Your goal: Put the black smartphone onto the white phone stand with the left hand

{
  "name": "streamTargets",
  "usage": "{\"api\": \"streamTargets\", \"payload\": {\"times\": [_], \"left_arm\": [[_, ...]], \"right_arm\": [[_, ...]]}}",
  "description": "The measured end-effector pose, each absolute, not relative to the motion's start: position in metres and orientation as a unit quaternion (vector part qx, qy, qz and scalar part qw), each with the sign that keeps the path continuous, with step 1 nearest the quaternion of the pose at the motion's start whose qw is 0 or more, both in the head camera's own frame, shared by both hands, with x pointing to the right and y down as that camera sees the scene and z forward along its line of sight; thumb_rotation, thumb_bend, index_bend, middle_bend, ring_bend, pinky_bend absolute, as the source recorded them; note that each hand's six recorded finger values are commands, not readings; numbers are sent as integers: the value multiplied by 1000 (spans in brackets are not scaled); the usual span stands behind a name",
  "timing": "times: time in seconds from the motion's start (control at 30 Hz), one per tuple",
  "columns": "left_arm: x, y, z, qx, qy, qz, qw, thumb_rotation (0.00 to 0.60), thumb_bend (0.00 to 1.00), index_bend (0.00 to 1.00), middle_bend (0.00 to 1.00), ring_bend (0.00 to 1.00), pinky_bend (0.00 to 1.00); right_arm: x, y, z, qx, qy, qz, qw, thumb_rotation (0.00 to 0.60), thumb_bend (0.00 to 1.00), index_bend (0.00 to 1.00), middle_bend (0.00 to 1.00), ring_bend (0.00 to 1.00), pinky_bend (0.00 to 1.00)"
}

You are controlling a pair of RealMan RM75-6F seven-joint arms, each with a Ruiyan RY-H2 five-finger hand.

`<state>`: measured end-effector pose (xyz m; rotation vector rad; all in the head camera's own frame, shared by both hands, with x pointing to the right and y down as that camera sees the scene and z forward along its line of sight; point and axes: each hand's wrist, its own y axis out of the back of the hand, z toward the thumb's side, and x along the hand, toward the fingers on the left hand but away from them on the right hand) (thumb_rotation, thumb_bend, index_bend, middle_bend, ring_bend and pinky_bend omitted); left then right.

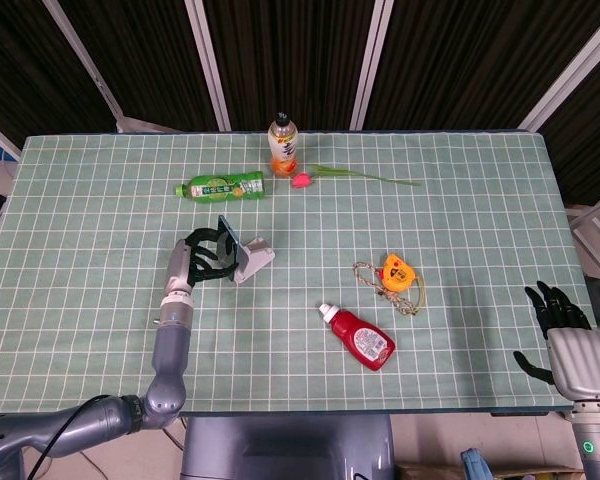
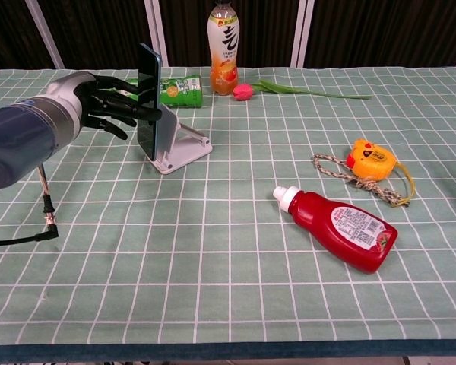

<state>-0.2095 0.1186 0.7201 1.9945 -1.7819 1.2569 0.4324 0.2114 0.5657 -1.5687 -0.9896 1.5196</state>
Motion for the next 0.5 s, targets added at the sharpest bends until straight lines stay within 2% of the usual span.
{"api": "streamTargets", "payload": {"times": [0.5], "left_arm": [[-206,119,728,676,-594,427,87,600,244,492,589,453,547]], "right_arm": [[433,211,566,-610,-384,591,363,600,314,49,0,0,178]]}}
